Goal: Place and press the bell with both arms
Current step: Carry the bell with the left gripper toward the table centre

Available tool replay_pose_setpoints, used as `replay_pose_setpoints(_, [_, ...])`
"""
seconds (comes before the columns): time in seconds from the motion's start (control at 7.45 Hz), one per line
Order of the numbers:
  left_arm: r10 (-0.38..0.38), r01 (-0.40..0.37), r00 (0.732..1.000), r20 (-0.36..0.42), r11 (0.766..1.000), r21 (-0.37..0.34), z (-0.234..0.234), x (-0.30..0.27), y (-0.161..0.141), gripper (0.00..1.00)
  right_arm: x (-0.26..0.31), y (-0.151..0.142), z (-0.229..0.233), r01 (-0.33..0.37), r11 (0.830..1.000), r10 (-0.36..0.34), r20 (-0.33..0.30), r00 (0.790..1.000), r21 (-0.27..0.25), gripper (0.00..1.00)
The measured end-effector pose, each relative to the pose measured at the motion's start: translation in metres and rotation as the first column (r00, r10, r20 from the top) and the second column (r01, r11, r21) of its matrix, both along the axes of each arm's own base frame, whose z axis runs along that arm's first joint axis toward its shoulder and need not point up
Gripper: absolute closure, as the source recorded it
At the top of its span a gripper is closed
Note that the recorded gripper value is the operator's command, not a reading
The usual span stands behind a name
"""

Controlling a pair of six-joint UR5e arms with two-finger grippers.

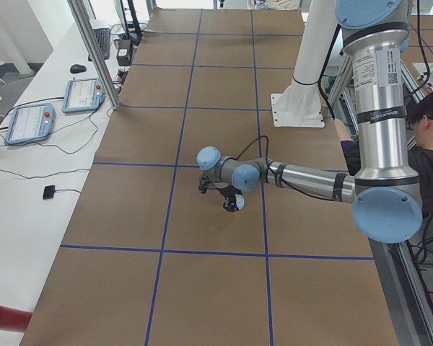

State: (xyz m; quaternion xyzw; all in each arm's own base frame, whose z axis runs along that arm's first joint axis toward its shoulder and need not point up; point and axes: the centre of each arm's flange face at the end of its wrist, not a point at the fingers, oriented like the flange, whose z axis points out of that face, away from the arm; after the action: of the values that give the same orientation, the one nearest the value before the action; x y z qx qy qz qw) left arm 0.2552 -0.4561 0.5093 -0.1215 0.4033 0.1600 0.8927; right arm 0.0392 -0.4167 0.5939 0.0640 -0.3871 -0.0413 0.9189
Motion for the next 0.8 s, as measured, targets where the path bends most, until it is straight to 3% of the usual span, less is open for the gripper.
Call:
replay_pose_setpoints(0.4, [-0.059,0.06,0.998,0.018,0.997,-0.05,-0.11,0.062,-0.078,0.54,0.0,0.0,0.001,0.0,1.0,0.0,-0.001,1.0,-0.001,0.0])
replay_pose_setpoints(0.8, [-0.109,0.117,0.992,0.059,0.983,-0.142,-0.218,0.174,-0.137,0.54,0.0,-0.001,0.0,-0.001,1.0,0.001,0.0,1.0,-0.001,0.0])
